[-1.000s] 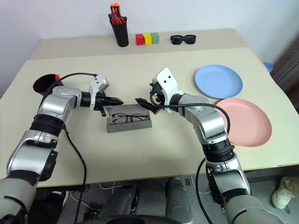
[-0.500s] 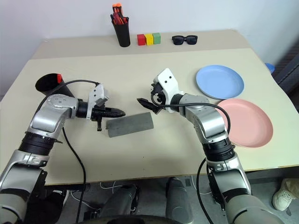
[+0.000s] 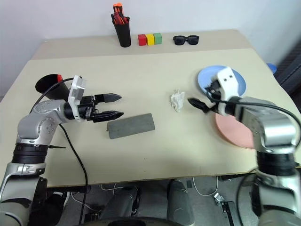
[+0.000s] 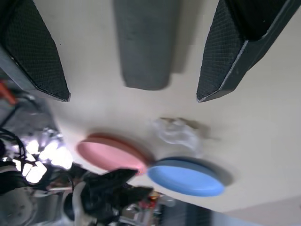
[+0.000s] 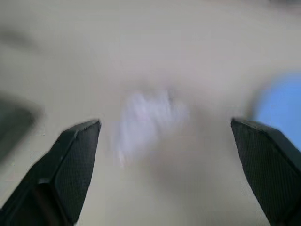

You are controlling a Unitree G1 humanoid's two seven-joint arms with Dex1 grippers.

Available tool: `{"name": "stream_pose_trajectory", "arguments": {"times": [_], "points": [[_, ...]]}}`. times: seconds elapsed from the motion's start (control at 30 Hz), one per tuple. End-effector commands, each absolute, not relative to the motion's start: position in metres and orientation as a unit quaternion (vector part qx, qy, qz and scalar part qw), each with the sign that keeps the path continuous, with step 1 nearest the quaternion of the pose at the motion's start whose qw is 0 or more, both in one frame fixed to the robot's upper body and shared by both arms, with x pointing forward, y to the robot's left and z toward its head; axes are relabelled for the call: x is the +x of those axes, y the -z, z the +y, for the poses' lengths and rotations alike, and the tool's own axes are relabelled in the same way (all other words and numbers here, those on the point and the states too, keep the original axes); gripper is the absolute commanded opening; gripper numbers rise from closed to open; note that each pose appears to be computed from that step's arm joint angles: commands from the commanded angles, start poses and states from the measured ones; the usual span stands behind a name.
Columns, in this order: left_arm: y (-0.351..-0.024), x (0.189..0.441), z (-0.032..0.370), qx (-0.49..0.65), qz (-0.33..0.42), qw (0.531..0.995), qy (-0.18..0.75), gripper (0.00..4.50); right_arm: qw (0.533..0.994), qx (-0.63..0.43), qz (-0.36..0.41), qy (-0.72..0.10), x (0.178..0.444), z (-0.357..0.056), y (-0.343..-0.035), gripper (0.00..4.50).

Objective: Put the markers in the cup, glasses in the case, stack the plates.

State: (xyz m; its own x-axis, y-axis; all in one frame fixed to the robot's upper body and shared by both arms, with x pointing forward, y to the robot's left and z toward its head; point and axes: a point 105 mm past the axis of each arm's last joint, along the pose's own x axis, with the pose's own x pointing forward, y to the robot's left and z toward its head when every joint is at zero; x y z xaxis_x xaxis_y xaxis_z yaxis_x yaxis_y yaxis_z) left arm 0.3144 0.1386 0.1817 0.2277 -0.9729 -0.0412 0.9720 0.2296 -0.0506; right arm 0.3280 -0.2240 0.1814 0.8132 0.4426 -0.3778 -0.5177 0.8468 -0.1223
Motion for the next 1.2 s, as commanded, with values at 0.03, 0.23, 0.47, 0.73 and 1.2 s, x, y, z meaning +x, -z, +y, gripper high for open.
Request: {"name": "stream_pose_trajectory", "arguments": {"times": [0.03,0.23,0.47,0.73,1.2], "points": [[-0.196,0.307,0.137,-0.003,0.008,0.768,0.640,4.48,0.949,-0.111,0.194,-0.224,0.310,-0.243,-0.189,4.50],[-0.194,0.303,0.130,-0.011,0.028,0.749,0.662,4.48,0.928,-0.108,0.312,-0.172,0.276,-0.266,-0.151,4.50],[-0.199,0.306,0.123,-0.004,0.018,0.745,0.666,4.50,0.916,-0.129,0.357,-0.131,0.266,-0.276,-0.118,3.95],[-0.202,0.308,0.124,0.001,0.010,0.752,0.659,4.50,0.911,-0.171,0.358,-0.112,0.269,-0.292,-0.122,0.08],[-0.205,0.308,0.129,-0.021,0.007,0.762,0.647,4.50,0.930,-0.243,0.262,-0.091,0.303,-0.310,-0.228,0.03]]}}
